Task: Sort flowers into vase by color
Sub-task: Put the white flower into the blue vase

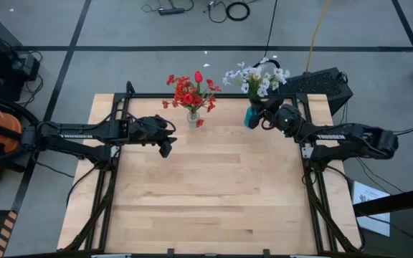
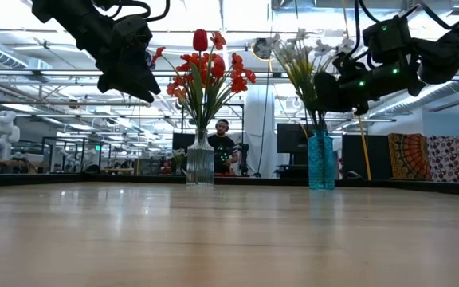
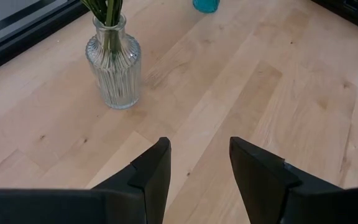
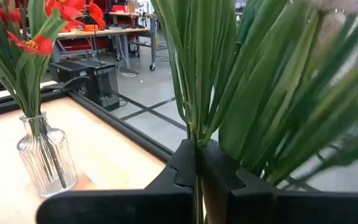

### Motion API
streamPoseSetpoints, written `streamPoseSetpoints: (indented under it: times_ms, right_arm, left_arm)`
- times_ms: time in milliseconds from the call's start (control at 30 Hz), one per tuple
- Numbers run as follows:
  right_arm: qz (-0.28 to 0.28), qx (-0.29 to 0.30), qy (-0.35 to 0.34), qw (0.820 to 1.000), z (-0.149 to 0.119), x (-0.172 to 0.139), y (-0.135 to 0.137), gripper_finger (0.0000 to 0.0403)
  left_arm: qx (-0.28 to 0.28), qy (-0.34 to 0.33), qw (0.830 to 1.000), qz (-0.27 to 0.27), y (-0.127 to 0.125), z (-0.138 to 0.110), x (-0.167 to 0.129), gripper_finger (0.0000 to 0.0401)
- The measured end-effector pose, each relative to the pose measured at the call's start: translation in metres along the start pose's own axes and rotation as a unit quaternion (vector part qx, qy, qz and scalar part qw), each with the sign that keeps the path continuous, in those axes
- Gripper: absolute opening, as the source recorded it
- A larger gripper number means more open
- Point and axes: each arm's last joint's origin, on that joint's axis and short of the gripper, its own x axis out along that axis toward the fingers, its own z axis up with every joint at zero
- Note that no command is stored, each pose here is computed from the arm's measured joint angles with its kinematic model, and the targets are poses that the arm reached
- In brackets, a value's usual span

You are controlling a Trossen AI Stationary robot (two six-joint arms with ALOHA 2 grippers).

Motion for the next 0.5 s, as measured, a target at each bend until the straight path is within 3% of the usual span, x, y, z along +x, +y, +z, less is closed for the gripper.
streamPoseSetpoints:
  times_ms: [300,500]
  right_arm:
    - [0.000,0.010,0.022,1.000,-0.0049,0.0005,0.0002,0.0001]
    - [0.000,0.023,0.036,0.999,-0.0076,0.0003,0.0004,0.0025]
  left_arm:
    - [0.000,0.000,1.000,0.001,0.0000,0.0000,0.0001,0.0171]
    - [0.000,-0.002,1.000,0.003,0.0002,0.0001,0.0000,0.0171]
